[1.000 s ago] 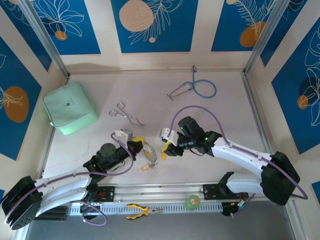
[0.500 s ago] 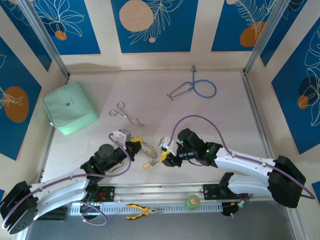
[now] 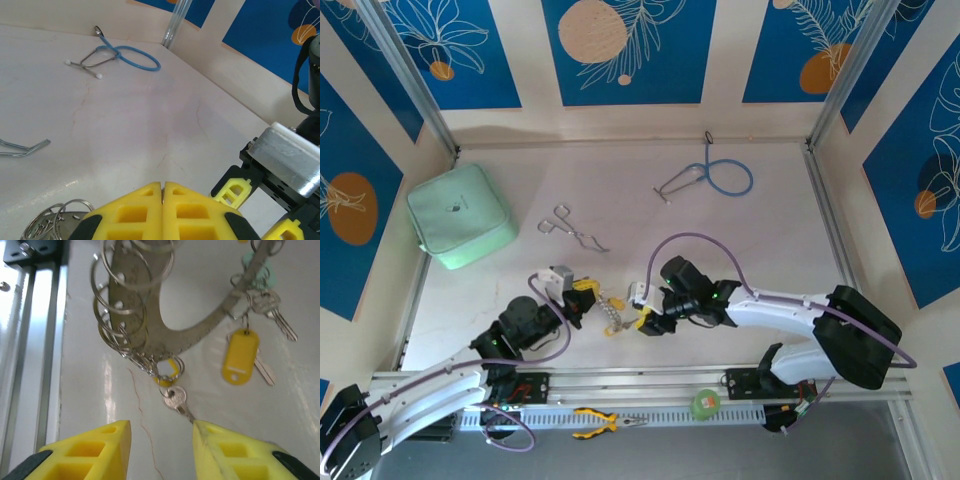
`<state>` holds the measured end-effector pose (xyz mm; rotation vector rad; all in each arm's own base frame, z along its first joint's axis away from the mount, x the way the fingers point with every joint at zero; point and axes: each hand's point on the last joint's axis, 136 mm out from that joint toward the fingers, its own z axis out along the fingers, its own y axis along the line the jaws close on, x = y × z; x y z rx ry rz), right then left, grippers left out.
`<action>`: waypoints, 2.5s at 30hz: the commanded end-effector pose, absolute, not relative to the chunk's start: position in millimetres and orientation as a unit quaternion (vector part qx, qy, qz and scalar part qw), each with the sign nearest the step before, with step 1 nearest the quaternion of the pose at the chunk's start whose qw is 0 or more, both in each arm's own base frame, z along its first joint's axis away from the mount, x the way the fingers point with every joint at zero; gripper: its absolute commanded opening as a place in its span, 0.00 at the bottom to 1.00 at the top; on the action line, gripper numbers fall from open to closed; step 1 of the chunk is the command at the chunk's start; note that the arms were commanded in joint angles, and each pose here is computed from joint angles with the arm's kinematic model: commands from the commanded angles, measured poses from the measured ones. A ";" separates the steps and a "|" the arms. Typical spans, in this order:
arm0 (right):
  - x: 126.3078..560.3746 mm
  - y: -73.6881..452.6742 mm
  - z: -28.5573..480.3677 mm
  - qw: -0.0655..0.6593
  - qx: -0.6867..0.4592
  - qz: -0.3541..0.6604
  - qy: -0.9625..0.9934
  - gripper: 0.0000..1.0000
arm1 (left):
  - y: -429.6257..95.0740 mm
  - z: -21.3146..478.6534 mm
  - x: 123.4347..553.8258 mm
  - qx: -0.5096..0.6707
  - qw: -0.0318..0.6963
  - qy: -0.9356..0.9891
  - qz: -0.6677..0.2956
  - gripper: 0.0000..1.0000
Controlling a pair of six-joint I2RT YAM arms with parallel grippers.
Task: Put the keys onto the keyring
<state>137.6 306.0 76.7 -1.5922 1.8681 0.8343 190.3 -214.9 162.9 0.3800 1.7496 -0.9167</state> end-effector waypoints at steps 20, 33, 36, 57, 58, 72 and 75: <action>148.5 378.5 114.3 0.272 -0.447 0.382 0.762 0.71 | -213.9 171.3 197.0 0.155 0.546 0.733 -0.374 0.00; 162.5 375.3 107.4 0.277 -0.370 0.251 0.851 0.23 | -212.9 182.0 208.5 0.135 0.559 0.734 -0.362 0.00; 167.8 372.2 110.1 0.282 -0.358 0.238 0.858 0.11 | -212.7 185.5 210.3 0.135 0.564 0.731 -0.358 0.00; 231.6 352.7 174.2 0.216 -0.157 0.243 0.932 0.00 | -197.0 189.1 180.0 0.288 0.572 0.719 -0.270 0.60; 230.9 355.2 178.2 0.211 -0.163 0.251 0.931 0.00 | -202.5 183.9 177.5 0.298 0.566 0.716 -0.279 0.53; 224.2 352.1 210.7 0.233 -0.196 0.246 0.920 0.00 | -253.0 167.0 174.8 0.381 0.539 0.674 -0.332 0.42; 221.2 355.7 214.3 0.237 -0.203 0.249 0.917 0.00 | -255.1 166.0 176.7 0.382 0.542 0.671 -0.332 0.44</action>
